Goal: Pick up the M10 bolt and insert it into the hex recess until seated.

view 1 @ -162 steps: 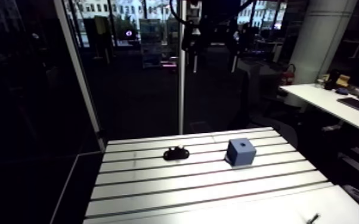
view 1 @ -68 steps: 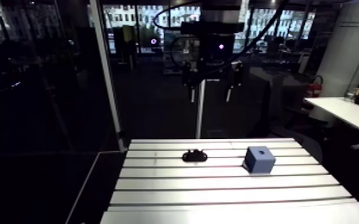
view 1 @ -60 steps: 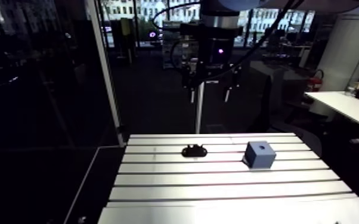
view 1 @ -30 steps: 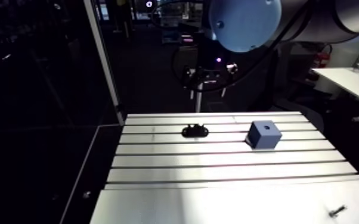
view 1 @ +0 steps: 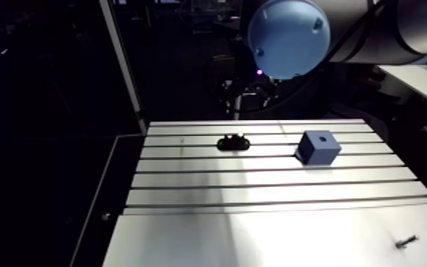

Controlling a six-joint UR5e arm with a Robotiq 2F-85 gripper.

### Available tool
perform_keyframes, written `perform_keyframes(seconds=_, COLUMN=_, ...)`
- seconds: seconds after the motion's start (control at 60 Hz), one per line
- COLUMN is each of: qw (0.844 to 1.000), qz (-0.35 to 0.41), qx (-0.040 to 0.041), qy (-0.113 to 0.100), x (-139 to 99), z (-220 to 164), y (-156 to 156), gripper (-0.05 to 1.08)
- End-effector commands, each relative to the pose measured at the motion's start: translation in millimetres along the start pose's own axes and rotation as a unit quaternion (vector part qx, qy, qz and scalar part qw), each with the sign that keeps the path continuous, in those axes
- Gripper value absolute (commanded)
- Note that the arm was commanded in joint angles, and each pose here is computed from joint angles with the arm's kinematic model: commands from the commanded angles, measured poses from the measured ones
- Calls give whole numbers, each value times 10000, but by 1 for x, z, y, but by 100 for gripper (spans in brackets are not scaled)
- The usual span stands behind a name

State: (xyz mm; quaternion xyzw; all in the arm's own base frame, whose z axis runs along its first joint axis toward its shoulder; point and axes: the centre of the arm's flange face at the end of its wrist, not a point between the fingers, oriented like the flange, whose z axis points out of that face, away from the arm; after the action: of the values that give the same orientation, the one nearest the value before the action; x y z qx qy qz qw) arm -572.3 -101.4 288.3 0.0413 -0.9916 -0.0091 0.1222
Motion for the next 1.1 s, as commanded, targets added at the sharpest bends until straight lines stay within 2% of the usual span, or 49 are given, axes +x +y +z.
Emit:
perform_keyframes(seconds=0.017, qw=10000, qz=-12, qx=-12, qy=57, x=-3, z=15, y=0, gripper=1)
perform_keyframes(seconds=0.2, qw=10000, qz=-44, qx=-1, qy=80, x=-4, z=34, y=0, gripper=5)
perform_keyframes(seconds=0.267, qw=9999, qz=-51, qx=6, qy=90, x=-4, z=37, y=0, gripper=10)
perform_keyframes(seconds=0.3, qw=10000, qz=-44, qx=9, qy=70, x=-4, z=40, y=0, gripper=17)
perform_keyframes(seconds=0.433, qw=10000, qz=-37, qx=2, qy=6, x=-4, z=49, y=1, gripper=30)
perform_keyframes(seconds=0.6, qw=10000, qz=-42, qx=-2, qy=-78, x=-5, z=63, y=1, gripper=40)
perform_keyframes(seconds=0.85, qw=9998, qz=-6, qx=12, qy=-217, x=-9, z=79, y=5, gripper=44)
perform_keyframes(seconds=1.1, qw=9998, qz=-13, qx=13, qy=-218, x=-9, z=80, y=4, gripper=46)
